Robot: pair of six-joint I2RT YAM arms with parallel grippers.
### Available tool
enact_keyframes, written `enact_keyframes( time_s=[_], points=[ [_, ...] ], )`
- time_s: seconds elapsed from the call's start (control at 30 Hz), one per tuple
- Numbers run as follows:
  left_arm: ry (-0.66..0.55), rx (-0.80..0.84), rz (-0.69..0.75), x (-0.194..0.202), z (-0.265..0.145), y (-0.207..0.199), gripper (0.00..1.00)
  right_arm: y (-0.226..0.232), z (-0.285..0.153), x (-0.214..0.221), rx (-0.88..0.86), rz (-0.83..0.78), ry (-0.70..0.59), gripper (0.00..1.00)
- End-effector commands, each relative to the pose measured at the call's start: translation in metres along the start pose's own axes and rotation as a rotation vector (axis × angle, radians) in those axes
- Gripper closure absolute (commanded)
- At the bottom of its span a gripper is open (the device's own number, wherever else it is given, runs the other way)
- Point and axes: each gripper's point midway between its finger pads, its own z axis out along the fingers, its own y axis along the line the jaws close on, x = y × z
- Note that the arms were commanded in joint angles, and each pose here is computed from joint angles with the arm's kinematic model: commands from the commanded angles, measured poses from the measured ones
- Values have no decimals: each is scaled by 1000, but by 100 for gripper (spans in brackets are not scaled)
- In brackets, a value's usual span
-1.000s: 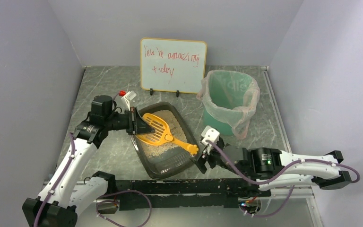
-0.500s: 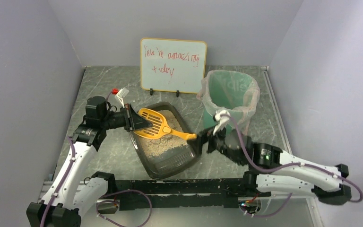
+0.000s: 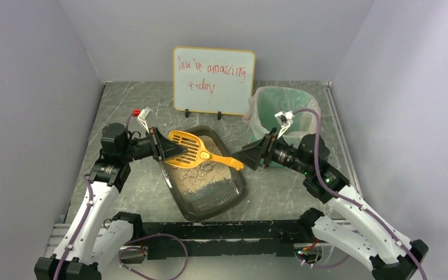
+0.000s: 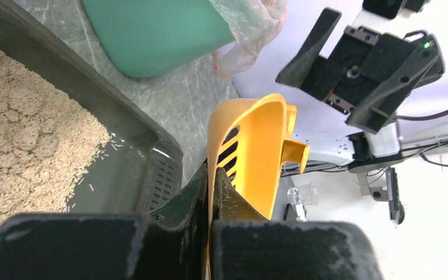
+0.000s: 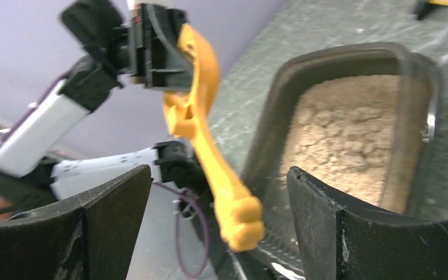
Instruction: Clean the litter box
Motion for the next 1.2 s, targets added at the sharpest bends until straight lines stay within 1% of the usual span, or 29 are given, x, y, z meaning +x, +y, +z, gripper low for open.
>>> enact_keyframes(
  time_s=[0.0, 0.13, 0.33, 0.53, 0.7, 0.9, 1.03, 1.17],
  points=[
    [-34, 91, 54, -10, -3, -23, 95, 39, -16, -1, -208, 78, -34, 11],
    [-54, 172, 36, -12, -4, -37, 95, 26, -18, 9, -181, 116, -54, 12],
    [-39, 229, 24, -7, -6, -45, 95, 31, -20, 7, -220, 139, -86, 13],
    [-33, 204, 42, -6, -6, -42, 95, 54, -25, -9, -352, 208, -161, 20],
    [-38, 201, 35, -7, -6, -41, 95, 67, -15, -9, -400, 228, -126, 29],
    [-54, 201, 29, -12, -4, -41, 95, 90, 2, 7, -392, 185, -95, 30],
    [-51, 210, 39, -13, -4, -43, 95, 94, 5, 9, -391, 175, -112, 35],
    [-38, 204, 46, -10, -6, -43, 95, 90, 3, 3, -358, 159, -150, 36]
  ],
)
